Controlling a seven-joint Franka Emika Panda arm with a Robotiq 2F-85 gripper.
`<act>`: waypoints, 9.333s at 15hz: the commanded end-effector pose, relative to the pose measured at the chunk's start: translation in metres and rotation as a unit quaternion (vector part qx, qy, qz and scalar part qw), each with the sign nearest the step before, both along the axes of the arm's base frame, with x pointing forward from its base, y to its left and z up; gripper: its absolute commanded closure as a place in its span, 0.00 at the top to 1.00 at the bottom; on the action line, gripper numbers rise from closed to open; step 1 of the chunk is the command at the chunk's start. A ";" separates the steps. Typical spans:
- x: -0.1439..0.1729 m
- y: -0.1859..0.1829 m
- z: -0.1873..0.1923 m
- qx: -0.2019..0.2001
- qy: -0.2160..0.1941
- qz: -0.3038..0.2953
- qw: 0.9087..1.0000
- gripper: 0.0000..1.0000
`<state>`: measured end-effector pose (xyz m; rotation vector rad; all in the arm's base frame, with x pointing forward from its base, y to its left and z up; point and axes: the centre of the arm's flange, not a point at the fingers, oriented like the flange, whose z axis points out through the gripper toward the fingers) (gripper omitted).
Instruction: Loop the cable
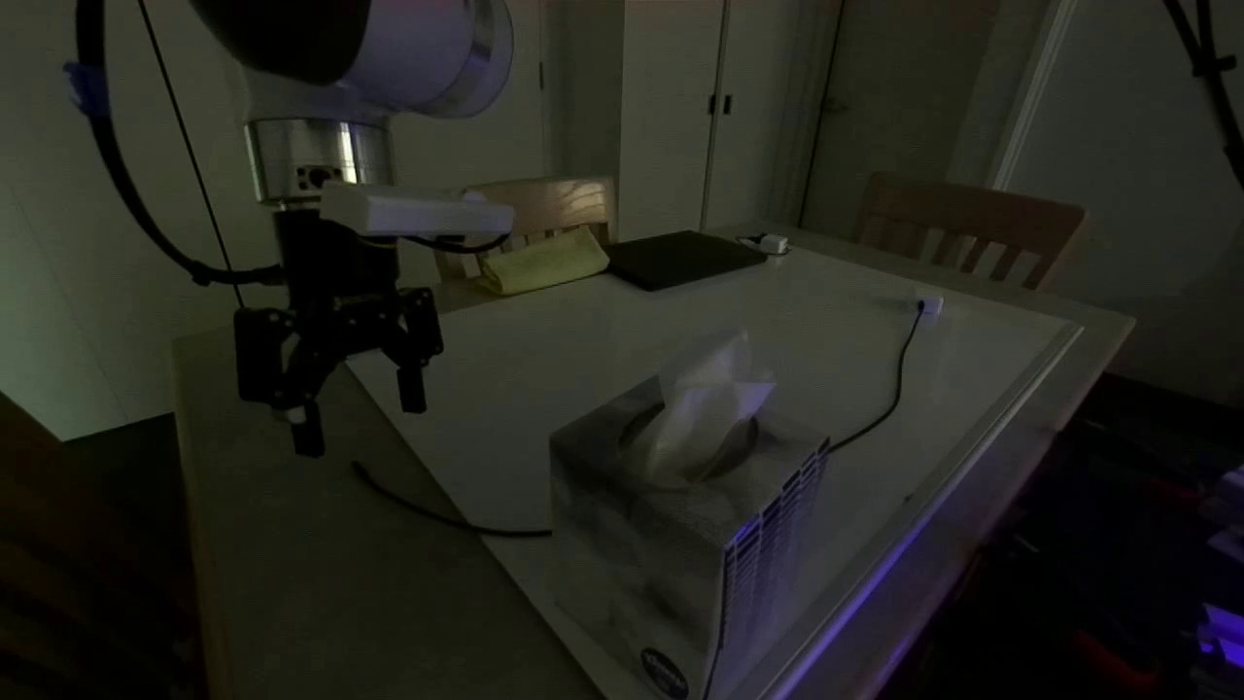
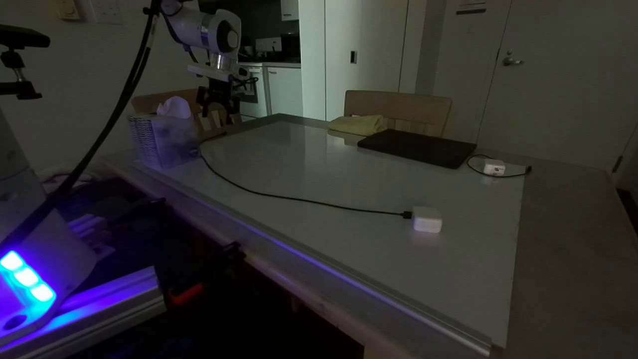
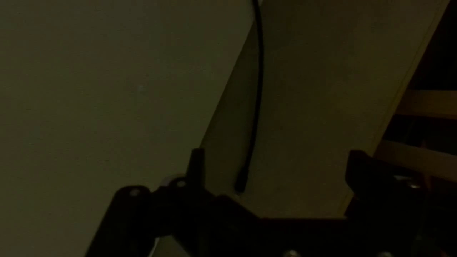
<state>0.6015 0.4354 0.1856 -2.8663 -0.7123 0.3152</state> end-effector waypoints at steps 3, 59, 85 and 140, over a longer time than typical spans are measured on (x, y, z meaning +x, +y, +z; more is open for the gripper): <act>-0.004 0.007 0.008 -0.057 0.051 0.024 0.997 1.00; -0.037 0.017 -0.039 -0.031 -0.114 -0.109 0.987 1.00; -0.043 0.006 -0.008 -0.015 -0.166 -0.177 0.970 0.01; -0.013 -0.137 -0.011 -0.143 -0.128 -0.765 0.615 0.01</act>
